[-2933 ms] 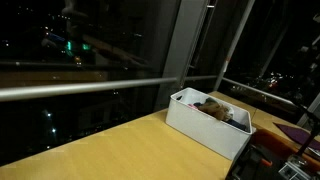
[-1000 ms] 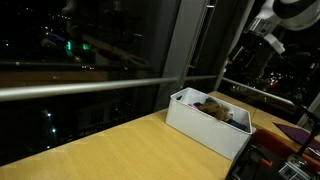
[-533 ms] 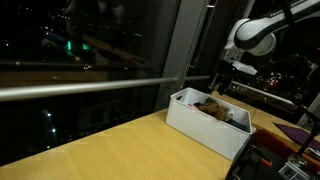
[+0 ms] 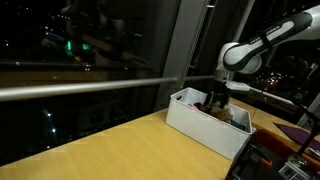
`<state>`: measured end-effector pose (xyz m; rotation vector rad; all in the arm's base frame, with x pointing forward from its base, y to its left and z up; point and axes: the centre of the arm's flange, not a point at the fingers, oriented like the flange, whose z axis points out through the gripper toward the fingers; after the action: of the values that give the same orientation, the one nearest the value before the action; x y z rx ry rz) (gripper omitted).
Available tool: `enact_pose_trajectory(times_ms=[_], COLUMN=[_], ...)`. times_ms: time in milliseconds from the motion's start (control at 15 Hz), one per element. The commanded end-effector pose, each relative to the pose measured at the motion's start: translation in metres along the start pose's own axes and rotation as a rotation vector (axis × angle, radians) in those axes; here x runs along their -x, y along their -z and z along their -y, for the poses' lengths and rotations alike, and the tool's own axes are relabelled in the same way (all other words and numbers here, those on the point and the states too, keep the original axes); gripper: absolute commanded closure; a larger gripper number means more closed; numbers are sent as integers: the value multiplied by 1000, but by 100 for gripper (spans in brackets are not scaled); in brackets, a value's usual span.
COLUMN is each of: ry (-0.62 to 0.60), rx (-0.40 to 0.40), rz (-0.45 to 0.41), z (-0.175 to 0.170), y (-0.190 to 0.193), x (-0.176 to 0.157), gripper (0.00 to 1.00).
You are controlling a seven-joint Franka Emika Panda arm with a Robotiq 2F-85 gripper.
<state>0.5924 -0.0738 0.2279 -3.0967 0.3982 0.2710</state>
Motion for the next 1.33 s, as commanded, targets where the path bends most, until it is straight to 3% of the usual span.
enact_pose_trajectory(times_ms=[0,133,467,800,1067,1267], ry=[-16,-22,-16,57,145,224], rx=[17,12,-18,-70,-78,-69], rz=[0,-1,-28,-108,-178,-192], z=[-16,-20,-24,-12,15,59], y=[-5,-3,21,100,186,238], x=[-8,-7,2,20,44,52], gripper=[26,29,66,99,99,97])
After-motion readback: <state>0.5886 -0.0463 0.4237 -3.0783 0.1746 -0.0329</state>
